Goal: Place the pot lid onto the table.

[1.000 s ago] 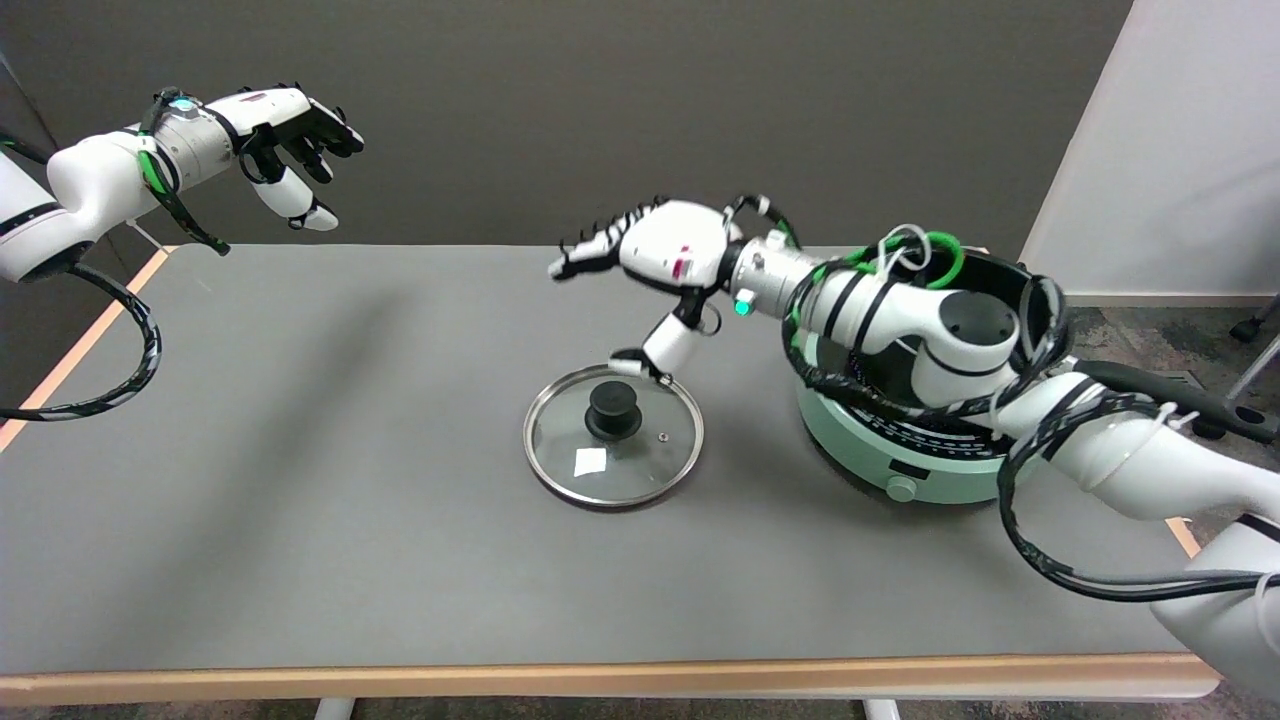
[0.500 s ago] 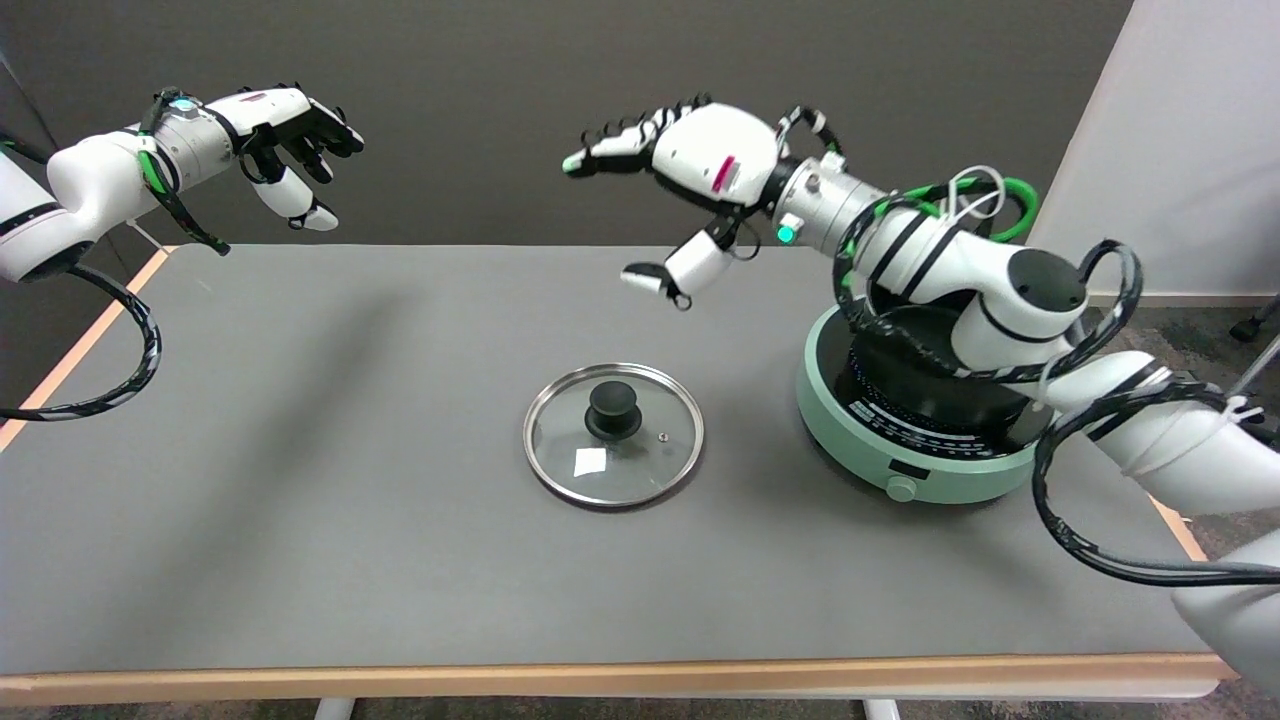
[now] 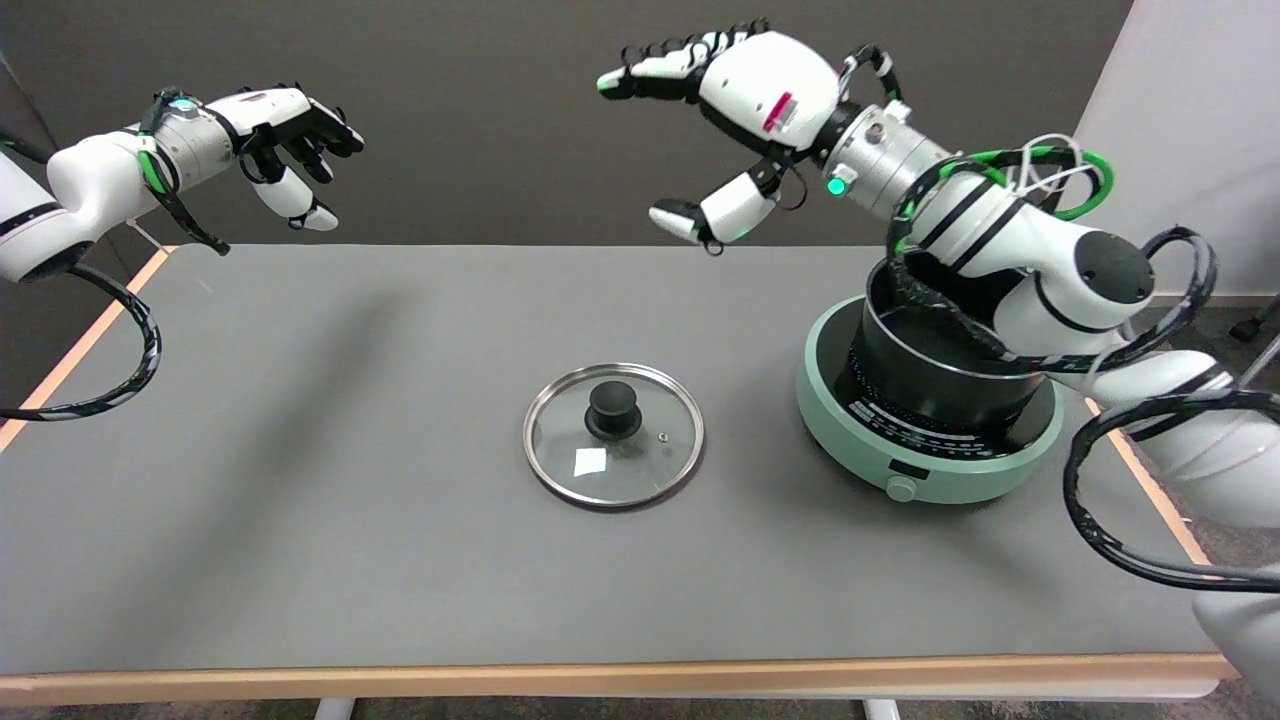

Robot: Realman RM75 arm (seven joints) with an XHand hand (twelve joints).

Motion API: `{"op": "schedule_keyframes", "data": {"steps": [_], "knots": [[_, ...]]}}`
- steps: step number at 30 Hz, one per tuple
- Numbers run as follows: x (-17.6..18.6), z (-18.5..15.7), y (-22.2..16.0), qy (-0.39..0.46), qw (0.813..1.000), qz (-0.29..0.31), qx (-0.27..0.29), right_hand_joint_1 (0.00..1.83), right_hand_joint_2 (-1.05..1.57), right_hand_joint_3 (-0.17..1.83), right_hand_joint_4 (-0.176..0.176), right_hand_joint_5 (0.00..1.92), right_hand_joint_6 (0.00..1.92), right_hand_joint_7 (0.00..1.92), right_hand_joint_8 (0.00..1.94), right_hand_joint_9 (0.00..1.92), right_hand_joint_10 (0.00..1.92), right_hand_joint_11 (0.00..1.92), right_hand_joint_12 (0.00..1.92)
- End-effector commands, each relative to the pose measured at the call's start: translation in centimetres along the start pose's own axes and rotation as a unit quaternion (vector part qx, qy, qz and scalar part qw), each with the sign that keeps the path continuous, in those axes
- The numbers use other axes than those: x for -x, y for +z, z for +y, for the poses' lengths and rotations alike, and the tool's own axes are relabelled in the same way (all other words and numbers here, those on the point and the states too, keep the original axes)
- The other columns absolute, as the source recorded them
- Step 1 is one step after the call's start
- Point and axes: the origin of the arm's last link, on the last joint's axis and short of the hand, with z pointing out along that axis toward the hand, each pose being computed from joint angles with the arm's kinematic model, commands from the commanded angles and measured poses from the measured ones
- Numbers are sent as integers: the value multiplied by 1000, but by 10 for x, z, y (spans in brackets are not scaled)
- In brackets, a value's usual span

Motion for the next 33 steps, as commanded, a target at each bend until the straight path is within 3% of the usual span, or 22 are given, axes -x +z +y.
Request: {"op": "schedule_keyframes", "data": {"steps": [1, 9, 33], "knots": [[-39, 6, -26, -35, 998, 51, 35, 776, 472, 913, 90, 464, 192, 593, 183, 558, 408, 483, 1141], [-36, 1, -45, -86, 994, 37, 56, 790, 489, 913, 87, 489, 204, 644, 198, 603, 457, 484, 1152], [-37, 1, -52, -81, 993, 44, 73, 806, 505, 910, 87, 511, 217, 677, 213, 634, 490, 498, 1180]]}}
